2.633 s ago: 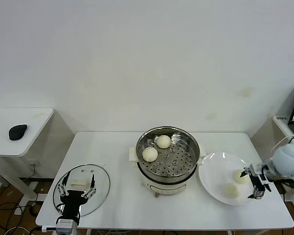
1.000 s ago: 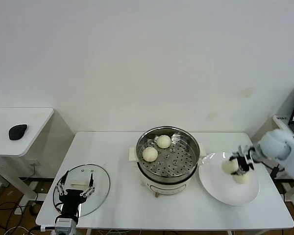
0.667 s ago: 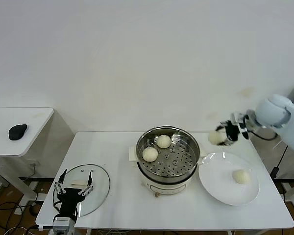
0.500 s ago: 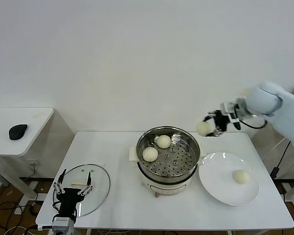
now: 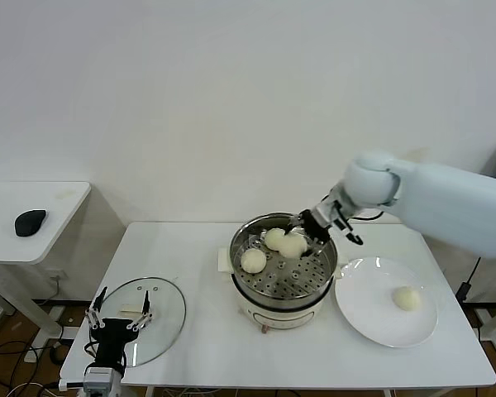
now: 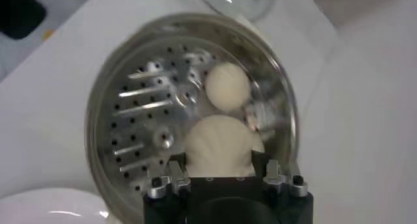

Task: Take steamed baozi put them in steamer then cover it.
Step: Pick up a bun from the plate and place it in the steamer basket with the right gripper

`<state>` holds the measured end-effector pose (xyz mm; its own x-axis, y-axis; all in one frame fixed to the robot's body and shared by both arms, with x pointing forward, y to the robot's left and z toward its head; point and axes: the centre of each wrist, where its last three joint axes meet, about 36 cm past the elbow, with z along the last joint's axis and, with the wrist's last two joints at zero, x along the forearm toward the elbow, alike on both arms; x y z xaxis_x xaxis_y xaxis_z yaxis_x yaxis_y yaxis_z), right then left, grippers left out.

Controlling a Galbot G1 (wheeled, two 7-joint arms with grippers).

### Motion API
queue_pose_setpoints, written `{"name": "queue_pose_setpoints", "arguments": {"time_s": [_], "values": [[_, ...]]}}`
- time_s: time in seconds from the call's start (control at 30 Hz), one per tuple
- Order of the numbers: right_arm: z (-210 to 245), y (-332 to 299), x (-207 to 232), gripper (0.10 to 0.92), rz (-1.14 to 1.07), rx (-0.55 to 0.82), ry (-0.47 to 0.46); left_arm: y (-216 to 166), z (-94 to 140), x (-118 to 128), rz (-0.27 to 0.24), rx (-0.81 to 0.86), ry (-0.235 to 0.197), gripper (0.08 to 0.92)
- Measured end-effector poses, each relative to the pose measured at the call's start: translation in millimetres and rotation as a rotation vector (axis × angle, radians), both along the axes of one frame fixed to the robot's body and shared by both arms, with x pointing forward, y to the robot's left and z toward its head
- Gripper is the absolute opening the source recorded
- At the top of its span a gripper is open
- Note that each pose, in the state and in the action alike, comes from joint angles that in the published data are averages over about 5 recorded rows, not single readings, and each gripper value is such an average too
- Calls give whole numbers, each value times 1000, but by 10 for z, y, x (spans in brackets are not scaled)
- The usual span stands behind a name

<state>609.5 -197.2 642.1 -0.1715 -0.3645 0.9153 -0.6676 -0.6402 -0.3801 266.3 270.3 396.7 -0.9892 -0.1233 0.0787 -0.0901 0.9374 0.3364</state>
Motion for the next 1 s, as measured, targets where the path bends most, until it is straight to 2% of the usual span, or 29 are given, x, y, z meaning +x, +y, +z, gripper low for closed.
{"name": "queue_pose_setpoints", "arguments": {"time_s": [0.4, 0.8, 0.9, 1.0], "values": [[-299, 375, 87, 628, 292, -132, -12, 15, -6, -27, 23, -8, -4, 823], [-500, 507, 35, 629, 459, -194, 1, -4, -24, -47, 34, -10, -7, 823], [-525, 525, 27, 654, 481, -198, 1, -11, -27, -53, 35, -11, -8, 823], [-527, 529, 25, 725, 498, -196, -1, -16, -29, -59, 36, -12, -7, 823]]}}
